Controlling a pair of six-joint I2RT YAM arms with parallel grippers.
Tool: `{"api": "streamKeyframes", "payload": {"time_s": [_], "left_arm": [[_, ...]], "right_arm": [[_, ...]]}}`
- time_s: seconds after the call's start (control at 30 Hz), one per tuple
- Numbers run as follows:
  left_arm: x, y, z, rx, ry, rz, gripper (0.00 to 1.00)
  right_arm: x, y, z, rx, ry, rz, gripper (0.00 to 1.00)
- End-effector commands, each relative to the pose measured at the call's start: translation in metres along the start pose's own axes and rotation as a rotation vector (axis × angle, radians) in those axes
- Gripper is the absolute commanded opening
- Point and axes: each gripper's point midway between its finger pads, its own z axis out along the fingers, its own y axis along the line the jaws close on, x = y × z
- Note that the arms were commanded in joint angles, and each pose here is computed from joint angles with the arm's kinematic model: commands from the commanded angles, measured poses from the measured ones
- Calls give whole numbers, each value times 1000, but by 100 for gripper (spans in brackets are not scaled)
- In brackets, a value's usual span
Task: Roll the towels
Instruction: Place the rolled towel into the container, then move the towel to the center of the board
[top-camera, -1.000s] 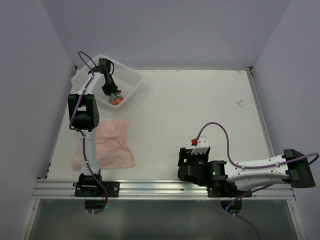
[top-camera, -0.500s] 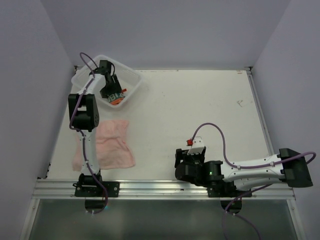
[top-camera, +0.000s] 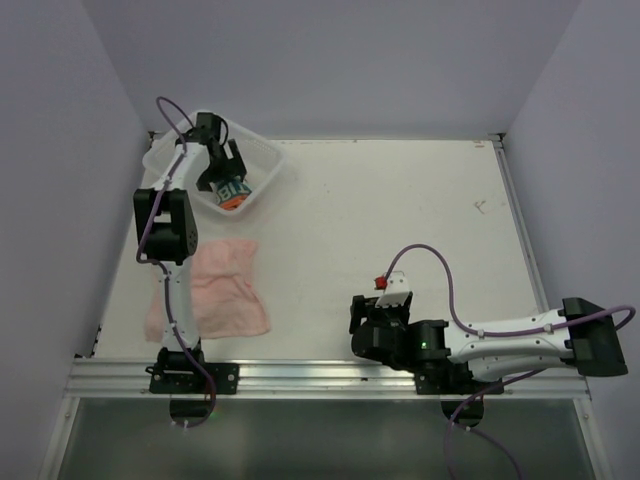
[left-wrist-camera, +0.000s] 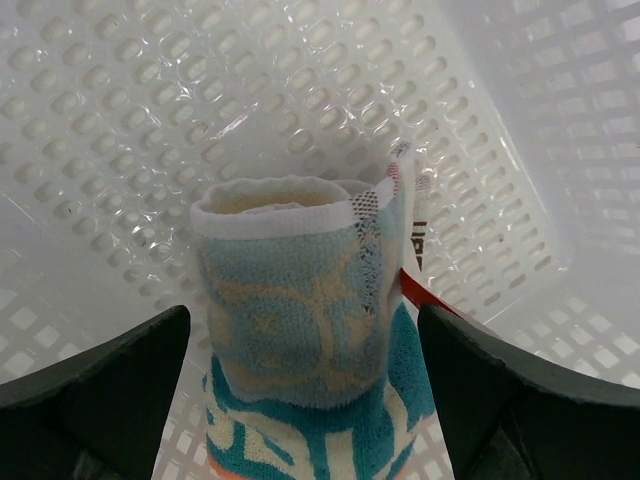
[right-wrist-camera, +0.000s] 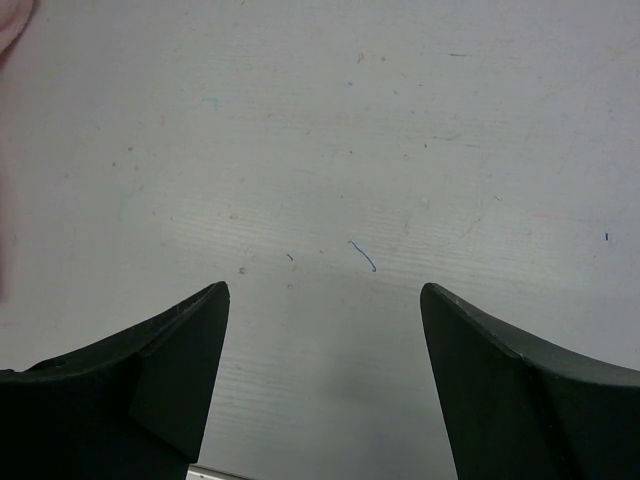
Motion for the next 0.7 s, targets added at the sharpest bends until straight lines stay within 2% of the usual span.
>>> {"api": "streamKeyframes", "payload": {"time_s": [0.0, 0.23, 0.33, 0.4, 0.43, 0.47, 0.5, 0.53, 0.57, 0.67], "left_arm": [[-45, -15, -55, 57, -128, 25, 100], [-81, -24, -114, 96, -257, 46, 100], [-89, -18, -147, 78, -309, 52, 100], [-95, -4, -182, 34, -384, 37, 100], [-87, 0, -183, 21, -388, 39, 100], [-91, 5, -222, 36, -468, 23, 100], [-89, 8, -236, 51, -508, 15, 100], [-78, 12, -232, 60, -523, 10, 100], [-77, 17, -275, 97, -614, -12, 100], [-51, 32, -315, 153, -727, -41, 100]], "right_arm": [[-10, 7, -2, -24, -18, 45, 81], [-16, 12, -3, -34, -20, 26, 81], [-24, 19, -5, -55, -25, 15, 79], [-28, 30, -6, -88, -22, -6, 76], [-30, 37, -6, -104, -16, -15, 74], [-34, 47, -6, -131, -18, -5, 67], [-34, 54, -6, -153, -10, -37, 65], [-26, 67, -3, -184, 40, -51, 63], [-26, 78, -1, -211, 56, -38, 60], [-7, 116, 12, -306, 185, -20, 57]]}}
